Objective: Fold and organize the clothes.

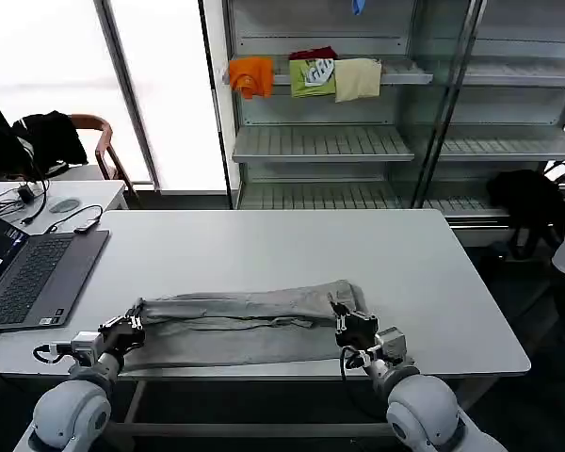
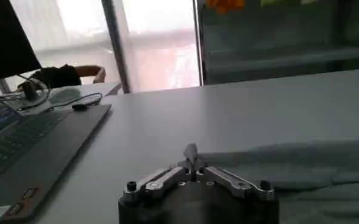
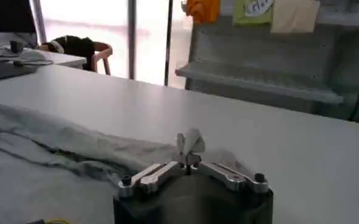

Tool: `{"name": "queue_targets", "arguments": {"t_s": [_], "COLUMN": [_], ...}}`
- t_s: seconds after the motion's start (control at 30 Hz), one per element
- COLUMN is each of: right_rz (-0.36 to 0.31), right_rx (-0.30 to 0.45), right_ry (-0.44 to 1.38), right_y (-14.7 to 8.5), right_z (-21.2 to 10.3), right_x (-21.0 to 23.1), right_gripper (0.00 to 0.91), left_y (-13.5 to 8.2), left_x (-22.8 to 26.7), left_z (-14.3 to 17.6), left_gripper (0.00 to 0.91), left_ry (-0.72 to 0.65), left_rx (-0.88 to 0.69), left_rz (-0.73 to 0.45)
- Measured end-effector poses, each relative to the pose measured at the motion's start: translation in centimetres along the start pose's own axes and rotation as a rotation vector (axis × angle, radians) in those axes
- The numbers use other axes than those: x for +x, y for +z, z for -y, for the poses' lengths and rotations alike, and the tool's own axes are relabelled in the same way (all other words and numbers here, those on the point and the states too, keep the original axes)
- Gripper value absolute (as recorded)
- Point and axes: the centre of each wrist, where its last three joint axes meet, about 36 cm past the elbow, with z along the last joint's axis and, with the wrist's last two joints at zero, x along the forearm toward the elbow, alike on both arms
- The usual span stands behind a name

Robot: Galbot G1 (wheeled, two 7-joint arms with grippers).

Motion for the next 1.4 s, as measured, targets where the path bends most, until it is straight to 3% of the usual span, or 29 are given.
{"name": "queue_targets", "arguments": {"t_s": [0.23, 0.3, 0.37, 0.4, 0.43, 0.5, 0.57, 0.6, 0.67, 1.03, 1.4], "right_rz": [-0.028, -0.033, -0.036, -0.039, -0.043, -0.050, -0.056, -0.056, -0.056, -0.055, -0.047], "right_rx": [-0.011, -0.016, -0.023, -0.026, -0.030, -0.037, -0.046, -0.048, -0.056, -0.106, -0.096], "right_ry": [0.044, 0.055, 0.066, 0.071, 0.077, 0.092, 0.107, 0.117, 0.134, 0.265, 0.453], "right_y": [0.8, 0.9, 0.9, 0.9, 1.0, 1.2, 1.3, 1.3, 1.2, 0.1, -0.5], "right_z": [-0.1, -0.2, -0.4, -0.5, -0.7, -1.0, -1.4, -1.5, -1.9, -3.1, -1.2], "right_x": [0.3, 0.4, 0.4, 0.5, 0.5, 0.5, 0.6, 0.6, 0.7, 1.1, 2.3], "right_gripper": [0.000, 0.050, 0.131, 0.222, 0.907, 0.907, 0.907, 0.907, 0.907, 0.907, 0.907], "left_y": [-0.2, 0.0, 0.2, 0.3, 0.3, 0.5, 0.7, 0.8, 0.9, 0.3, -1.0], "left_x": [0.0, 0.0, 0.0, 0.1, 0.1, 0.2, 0.3, 0.3, 0.4, 0.9, 2.3], "left_z": [0.1, 0.1, 0.2, 0.2, 0.3, 0.4, 0.4, 0.4, 0.4, -0.2, -1.1], "left_gripper": [0.111, 0.121, 0.222, 0.292, 0.343, 0.443, 0.625, 0.816, 0.897, 0.907, 0.907], "left_ry": [-0.006, -0.007, -0.008, -0.008, -0.007, -0.005, -0.007, -0.008, -0.013, -0.030, -0.032], "left_rx": [-0.001, -0.001, -0.001, -0.002, -0.002, -0.007, -0.012, -0.016, -0.022, -0.058, -0.059], "left_rz": [-0.006, -0.012, -0.017, -0.020, -0.022, -0.027, -0.033, -0.037, -0.043, -0.046, -0.025]}}
